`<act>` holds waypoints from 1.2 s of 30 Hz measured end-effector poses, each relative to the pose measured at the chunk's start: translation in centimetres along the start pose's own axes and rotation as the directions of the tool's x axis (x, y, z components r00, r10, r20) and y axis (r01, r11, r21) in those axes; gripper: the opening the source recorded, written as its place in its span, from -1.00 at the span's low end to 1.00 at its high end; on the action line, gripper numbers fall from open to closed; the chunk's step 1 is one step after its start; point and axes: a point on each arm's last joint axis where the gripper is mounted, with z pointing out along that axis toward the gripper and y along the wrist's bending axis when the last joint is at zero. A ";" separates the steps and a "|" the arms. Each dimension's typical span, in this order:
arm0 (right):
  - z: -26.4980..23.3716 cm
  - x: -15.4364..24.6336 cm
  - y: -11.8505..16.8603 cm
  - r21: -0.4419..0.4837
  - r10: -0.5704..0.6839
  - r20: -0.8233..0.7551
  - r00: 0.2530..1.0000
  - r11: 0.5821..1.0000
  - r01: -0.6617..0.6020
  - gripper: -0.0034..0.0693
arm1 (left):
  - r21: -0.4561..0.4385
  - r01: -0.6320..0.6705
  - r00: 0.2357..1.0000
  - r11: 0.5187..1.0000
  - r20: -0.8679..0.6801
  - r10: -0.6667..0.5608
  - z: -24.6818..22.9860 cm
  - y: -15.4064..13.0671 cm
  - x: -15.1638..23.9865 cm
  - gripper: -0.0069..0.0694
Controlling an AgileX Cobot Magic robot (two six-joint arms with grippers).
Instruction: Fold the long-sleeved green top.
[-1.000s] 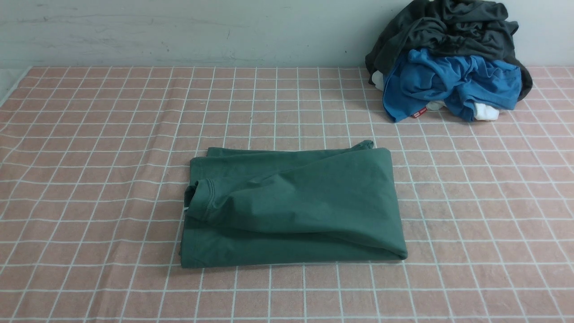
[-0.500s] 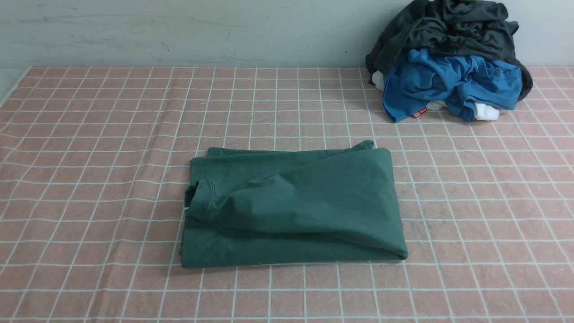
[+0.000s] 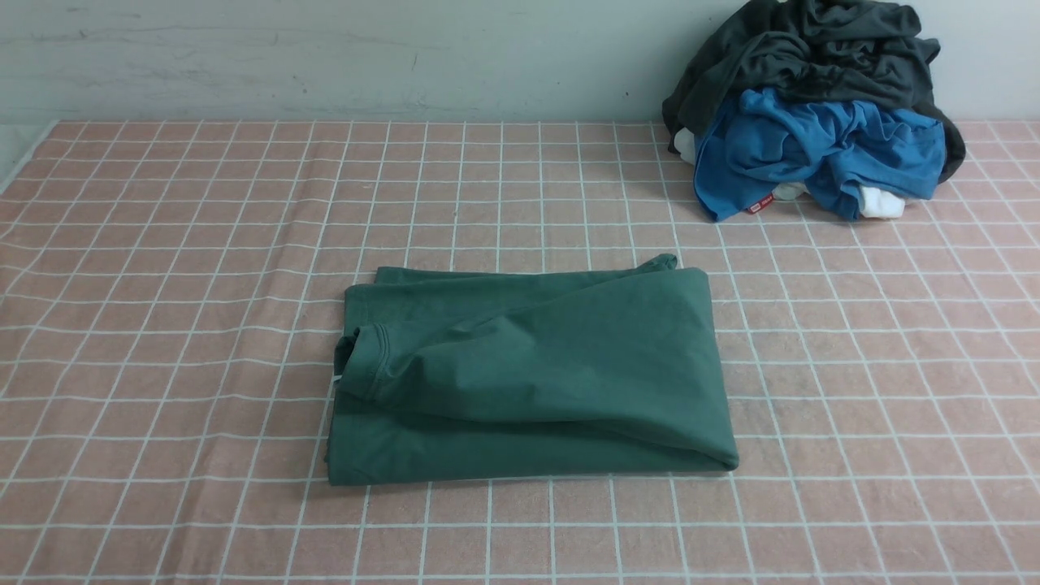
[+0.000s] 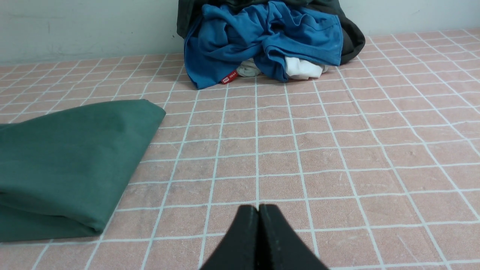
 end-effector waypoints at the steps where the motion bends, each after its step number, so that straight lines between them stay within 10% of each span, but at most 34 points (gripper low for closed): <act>1: 0.0 0.0 0.0 0.000 0.000 0.000 1.000 1.000 0.000 -0.94 | -0.009 0.003 1.000 1.000 -0.021 -0.003 0.1 0.1 0.8 -0.83; 36: 0.0 0.0 0.0 0.001 0.001 -0.003 1.000 1.000 -0.001 -0.94 | -0.058 0.082 0.983 0.995 -0.162 -0.091 0.5 0.3 4.0 -0.83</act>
